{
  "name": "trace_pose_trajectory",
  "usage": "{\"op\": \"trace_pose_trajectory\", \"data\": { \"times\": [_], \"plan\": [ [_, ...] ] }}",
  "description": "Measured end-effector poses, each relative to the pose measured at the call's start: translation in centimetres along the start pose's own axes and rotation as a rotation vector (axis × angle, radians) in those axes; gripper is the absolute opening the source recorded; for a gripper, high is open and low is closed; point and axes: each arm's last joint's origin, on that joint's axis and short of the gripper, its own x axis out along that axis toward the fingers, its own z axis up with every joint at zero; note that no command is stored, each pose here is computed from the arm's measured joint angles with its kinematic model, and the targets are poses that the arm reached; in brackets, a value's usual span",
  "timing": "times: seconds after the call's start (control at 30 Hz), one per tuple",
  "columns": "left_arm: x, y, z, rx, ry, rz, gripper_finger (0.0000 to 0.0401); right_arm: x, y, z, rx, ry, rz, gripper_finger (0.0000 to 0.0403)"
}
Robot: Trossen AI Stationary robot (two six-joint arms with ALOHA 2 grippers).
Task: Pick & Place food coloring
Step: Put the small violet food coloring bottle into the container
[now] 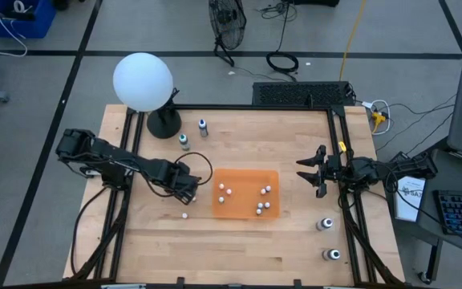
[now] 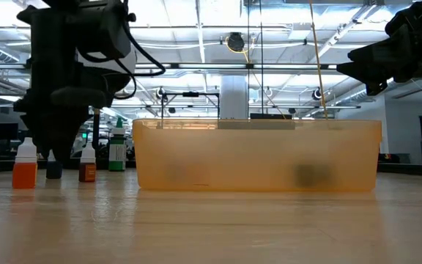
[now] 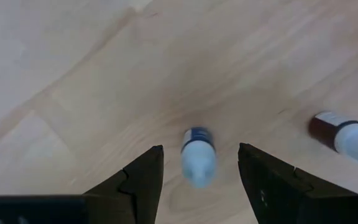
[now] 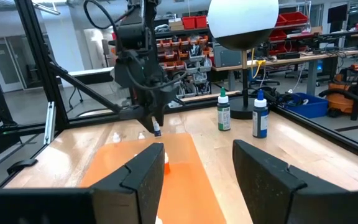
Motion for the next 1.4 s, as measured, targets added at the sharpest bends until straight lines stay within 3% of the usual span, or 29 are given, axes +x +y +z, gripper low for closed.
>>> {"op": "trace_pose_trajectory", "data": {
  "times": [0.33,0.5,0.63,0.77,0.9,1.2,1.3,1.4],
  "plan": [
    [0.1,0.0,0.0,0.008,0.011,-0.013,0.0172,0.0,0.0,0.0,0.000,0.000,0.000,0.0176],
    [0.1,0.1,0.0,0.018,0.014,-0.006,0.0125,0.0,0.0,0.0,0.000,0.000,0.000,0.0178],
    [0.1,0.1,-0.1,0.041,0.013,0.001,0.0063,0.0,0.0,0.0,0.000,0.000,0.000,0.0180],
    [-0.3,-0.1,0.2,0.075,0.000,-0.002,0.0055,0.0,0.0,0.0,0.000,0.000,0.000,0.0177],
    [-3.2,-1.9,1.5,0.173,-0.075,-0.091,0.0055,0.0,0.0,0.0,0.000,0.000,0.000,0.0177],
    [-13.8,-7.6,5.8,0.457,-0.406,-0.289,0.0055,0.0,0.0,0.0,0.000,0.000,0.000,0.0176],
    [-14.8,-10.0,7.0,0.566,-0.414,-0.258,0.0055,0.0,0.0,0.0,0.000,0.000,0.000,0.0179],
    [-13.5,-12.9,8.1,0.676,-0.367,-0.193,0.0055,0.0,0.0,0.0,0.000,-0.001,0.000,0.0180]
  ]
}}
